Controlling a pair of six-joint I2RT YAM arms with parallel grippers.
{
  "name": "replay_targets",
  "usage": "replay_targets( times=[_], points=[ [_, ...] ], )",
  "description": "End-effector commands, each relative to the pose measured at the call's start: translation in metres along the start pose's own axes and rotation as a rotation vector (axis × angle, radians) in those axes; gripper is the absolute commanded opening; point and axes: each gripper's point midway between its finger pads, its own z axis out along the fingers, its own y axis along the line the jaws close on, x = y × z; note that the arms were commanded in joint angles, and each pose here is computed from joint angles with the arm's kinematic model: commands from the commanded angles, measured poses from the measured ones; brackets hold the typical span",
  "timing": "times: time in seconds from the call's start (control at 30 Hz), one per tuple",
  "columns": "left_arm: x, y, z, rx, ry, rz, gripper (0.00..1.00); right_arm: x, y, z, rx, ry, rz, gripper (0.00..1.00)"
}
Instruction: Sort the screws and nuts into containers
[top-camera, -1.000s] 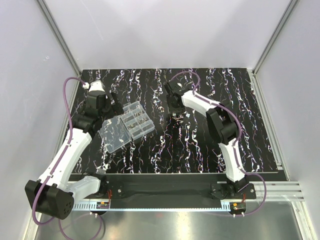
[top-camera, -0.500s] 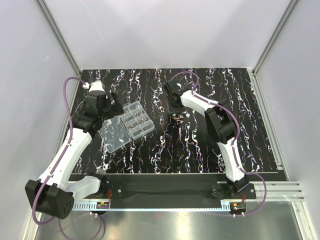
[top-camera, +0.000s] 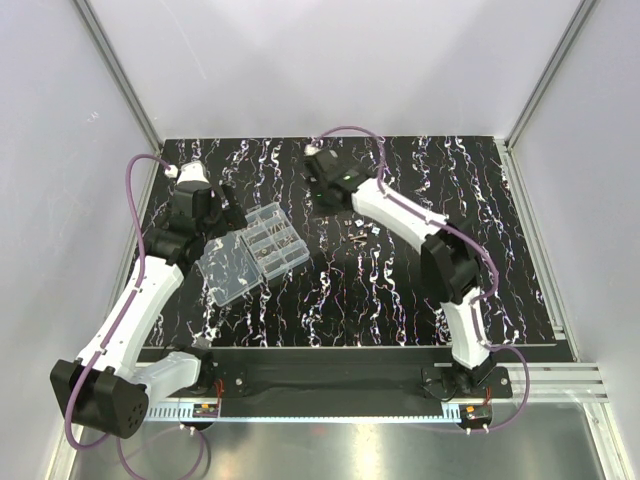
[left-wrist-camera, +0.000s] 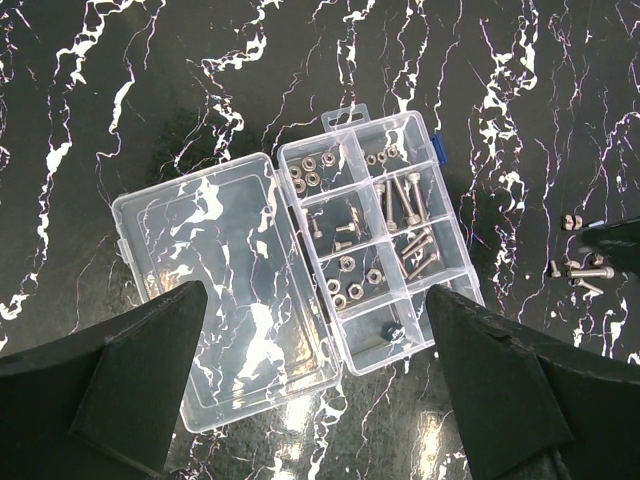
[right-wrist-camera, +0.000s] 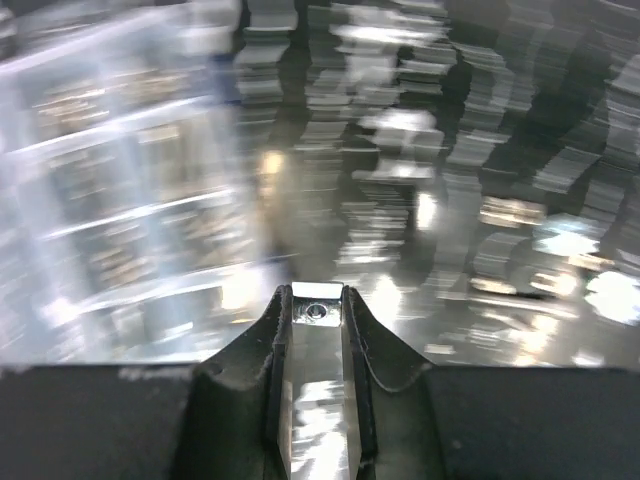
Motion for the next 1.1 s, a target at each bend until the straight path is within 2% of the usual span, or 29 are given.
replay_targets(
  times=[0.0,0.13,0.33,0.67,0.77,0.9,0.93,1.07],
  points=[
    [-0.011,0.003,-0.004,-0.007,-0.051,-0.008,0.99,0.003,0.075,-0.027,-0.176,-0.024,-0.105,0.04],
    [-0.012,0.002,-0.006,-0.001,-0.056,-0.014,0.99,0.029,0.119,-0.023,-0.259,0.027,-0.182,0.04],
    [-0.013,0.004,-0.008,-0.005,-0.061,-0.017,0.99,0.049,0.15,-0.019,-0.339,0.062,-0.219,0.05],
    [-0.012,0.003,-0.007,-0.005,-0.059,-0.016,0.99,0.078,0.147,0.011,-0.307,0.145,-0.236,0.07],
    [-0.012,0.004,-0.007,-0.005,-0.058,-0.016,0.99,0.077,0.151,0.013,-0.316,0.143,-0.235,0.11],
    [-0.012,0.003,-0.007,-0.004,-0.058,-0.016,0.99,0.072,0.153,0.011,-0.32,0.132,-0.232,0.24],
    [-0.013,0.003,-0.007,-0.003,-0.06,-0.016,0.99,0.071,0.154,0.009,-0.321,0.131,-0.231,0.31],
    [-0.011,0.003,-0.007,-0.002,-0.055,-0.015,0.99,0.07,0.155,0.003,-0.332,0.128,-0.23,0.48]
  ],
)
